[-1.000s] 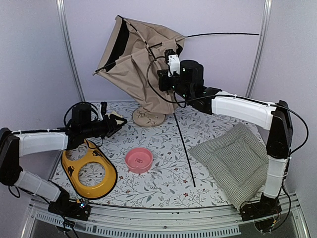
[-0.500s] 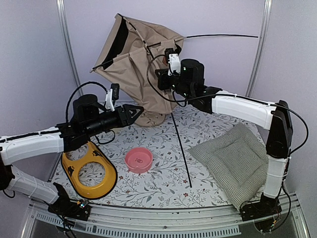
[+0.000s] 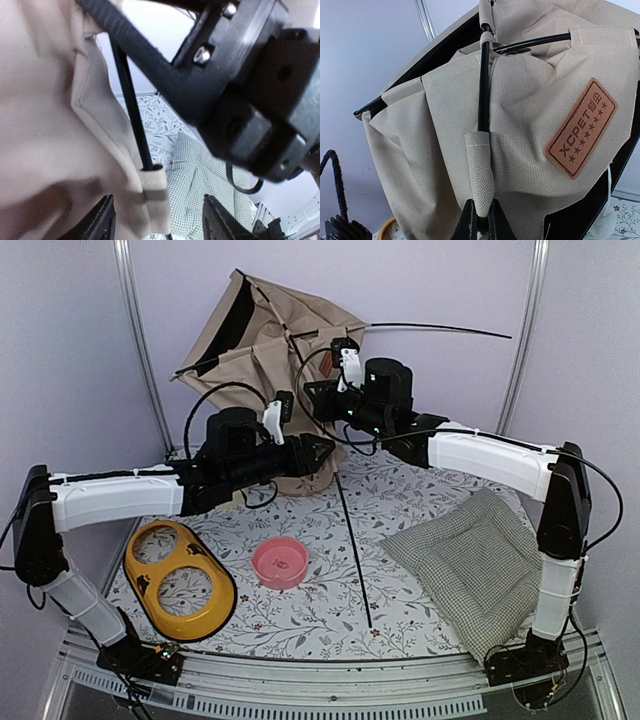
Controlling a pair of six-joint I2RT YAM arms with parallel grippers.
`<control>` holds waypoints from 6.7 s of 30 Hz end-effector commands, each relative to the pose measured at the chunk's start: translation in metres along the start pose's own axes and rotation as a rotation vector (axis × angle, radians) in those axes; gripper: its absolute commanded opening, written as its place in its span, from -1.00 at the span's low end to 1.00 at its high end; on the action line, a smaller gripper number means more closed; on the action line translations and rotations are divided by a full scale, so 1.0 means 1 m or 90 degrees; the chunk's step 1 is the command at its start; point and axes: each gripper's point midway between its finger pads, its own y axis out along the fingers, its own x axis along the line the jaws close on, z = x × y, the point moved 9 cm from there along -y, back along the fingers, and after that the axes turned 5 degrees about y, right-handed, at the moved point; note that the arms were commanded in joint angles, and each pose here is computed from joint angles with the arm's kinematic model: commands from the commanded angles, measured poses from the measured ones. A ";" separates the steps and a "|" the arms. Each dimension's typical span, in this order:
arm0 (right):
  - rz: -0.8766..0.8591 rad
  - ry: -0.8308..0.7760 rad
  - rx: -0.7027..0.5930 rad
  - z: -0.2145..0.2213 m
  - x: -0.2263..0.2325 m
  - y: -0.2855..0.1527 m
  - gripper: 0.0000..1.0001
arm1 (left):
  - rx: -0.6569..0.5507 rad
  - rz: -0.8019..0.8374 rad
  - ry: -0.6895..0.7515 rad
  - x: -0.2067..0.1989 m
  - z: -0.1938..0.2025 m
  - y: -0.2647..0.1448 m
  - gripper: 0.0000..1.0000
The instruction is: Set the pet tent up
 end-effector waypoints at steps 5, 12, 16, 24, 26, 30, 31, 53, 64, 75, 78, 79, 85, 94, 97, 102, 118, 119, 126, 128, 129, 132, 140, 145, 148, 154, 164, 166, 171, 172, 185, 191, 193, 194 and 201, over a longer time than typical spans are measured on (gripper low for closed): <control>-0.049 0.021 -0.077 -0.056 0.020 -0.024 -1.00 | 0.012 -0.039 0.025 0.000 0.004 0.019 0.25; -0.057 0.011 -0.056 -0.055 0.021 -0.035 -1.00 | 0.028 -0.048 0.033 0.003 0.009 0.027 0.08; -0.062 0.009 -0.048 -0.056 0.022 -0.041 -1.00 | 0.035 -0.039 0.033 0.003 0.011 0.033 -0.22; -0.078 0.007 -0.018 -0.052 0.023 -0.046 -0.94 | 0.039 -0.011 0.022 0.001 0.013 0.038 -1.00; -0.076 0.004 -0.008 -0.049 0.023 -0.049 -0.87 | 0.031 -0.001 0.015 0.001 0.011 0.036 -1.00; -0.074 -0.007 0.013 -0.042 0.020 -0.059 -0.52 | 0.010 0.012 -0.006 0.004 0.009 0.031 -1.00; -0.070 -0.010 0.023 -0.037 0.018 -0.062 -0.42 | 0.006 0.011 -0.009 0.006 0.009 0.030 -1.00; -0.114 0.067 0.323 0.117 0.001 -0.207 0.41 | -0.049 0.061 -0.066 0.011 -0.015 0.022 -1.00; -0.136 0.161 0.473 0.203 0.004 -0.248 0.19 | -0.054 0.068 -0.068 0.007 -0.024 0.029 -1.00; -0.110 0.200 0.557 0.258 -0.003 -0.250 -0.06 | -0.059 0.076 -0.067 0.004 -0.029 0.031 -1.00; -0.085 0.201 0.557 0.263 -0.007 -0.250 -0.15 | -0.060 0.079 -0.066 0.003 -0.031 0.030 -1.00; -0.080 0.201 0.556 0.264 -0.008 -0.250 -0.20 | -0.060 0.078 -0.067 0.004 -0.031 0.030 -1.00; -0.062 0.208 0.561 0.271 -0.011 -0.248 -0.45 | -0.059 0.085 -0.067 0.004 -0.032 0.029 -1.00; -0.031 0.200 0.549 0.270 -0.014 -0.244 -0.75 | -0.056 0.096 -0.069 0.004 -0.033 0.027 -1.00; -0.024 0.191 0.540 0.264 -0.012 -0.239 -1.00 | -0.050 0.101 -0.072 0.004 -0.031 0.027 -1.00; 0.009 0.163 0.498 0.243 -0.011 -0.233 -1.00 | -0.046 0.108 -0.073 0.005 -0.031 0.022 -1.00; 0.053 0.118 0.429 0.192 0.001 -0.218 -1.00 | -0.079 0.168 -0.039 -0.008 -0.044 -0.028 -0.05; 0.053 0.118 0.425 0.189 0.001 -0.217 -1.00 | -0.078 0.170 -0.037 -0.008 -0.041 -0.033 -0.03; 0.060 0.116 0.395 0.175 0.005 -0.210 -1.00 | -0.071 0.156 -0.038 0.000 -0.018 -0.069 -0.10; 0.057 0.115 0.390 0.173 0.007 -0.208 -1.00 | -0.056 0.124 -0.057 0.012 -0.006 -0.074 -0.12; 0.055 0.115 0.389 0.171 0.008 -0.207 -1.00 | -0.047 0.111 -0.072 0.020 0.001 -0.076 -0.13; 0.049 0.115 0.388 0.169 0.010 -0.205 -1.00 | -0.041 0.085 -0.119 0.045 0.016 -0.081 -0.15; 0.039 0.119 0.385 0.165 0.013 -0.203 -1.00 | -0.065 0.105 -0.192 0.100 0.020 -0.067 -0.08; 0.033 0.120 0.379 0.160 0.015 -0.202 -1.00 | -0.092 0.136 -0.233 0.123 0.017 -0.055 -0.04; 0.030 0.119 0.377 0.159 0.016 -0.202 -1.00 | -0.107 0.153 -0.255 0.133 0.017 -0.049 -0.04; 0.028 0.117 0.377 0.158 0.017 -0.203 -1.00 | -0.140 0.186 -0.289 0.148 0.016 -0.042 -0.07; 0.031 0.118 0.379 0.159 0.016 -0.203 -1.00 | -0.158 0.214 -0.299 0.157 0.009 -0.030 -0.14; 0.031 0.118 0.379 0.159 0.016 -0.203 -1.00 | -0.158 0.215 -0.300 0.158 0.008 -0.028 -0.16; 0.031 0.119 0.379 0.159 0.016 -0.203 -1.00 | -0.159 0.216 -0.309 0.162 0.010 -0.025 -0.22; 0.030 0.119 0.379 0.159 0.016 -0.203 -1.00 | -0.156 0.215 -0.314 0.163 0.012 -0.024 -0.23; 0.028 0.118 0.379 0.158 0.018 -0.200 -1.00 | -0.100 0.197 -0.410 0.169 0.051 -0.017 -0.13; 0.026 0.123 0.376 0.157 0.018 -0.199 -1.00 | -0.079 0.173 -0.449 0.169 0.069 -0.022 -0.05; 0.024 0.126 0.378 0.159 0.018 -0.198 -1.00 | -0.079 0.164 -0.462 0.167 0.075 -0.025 -0.06; 0.021 0.127 0.380 0.159 0.018 -0.198 -1.00 | -0.075 0.160 -0.469 0.166 0.078 -0.027 -0.07; 0.008 0.136 0.381 0.160 0.021 -0.192 -1.00 | -0.088 0.120 -0.551 0.166 0.106 -0.042 -0.08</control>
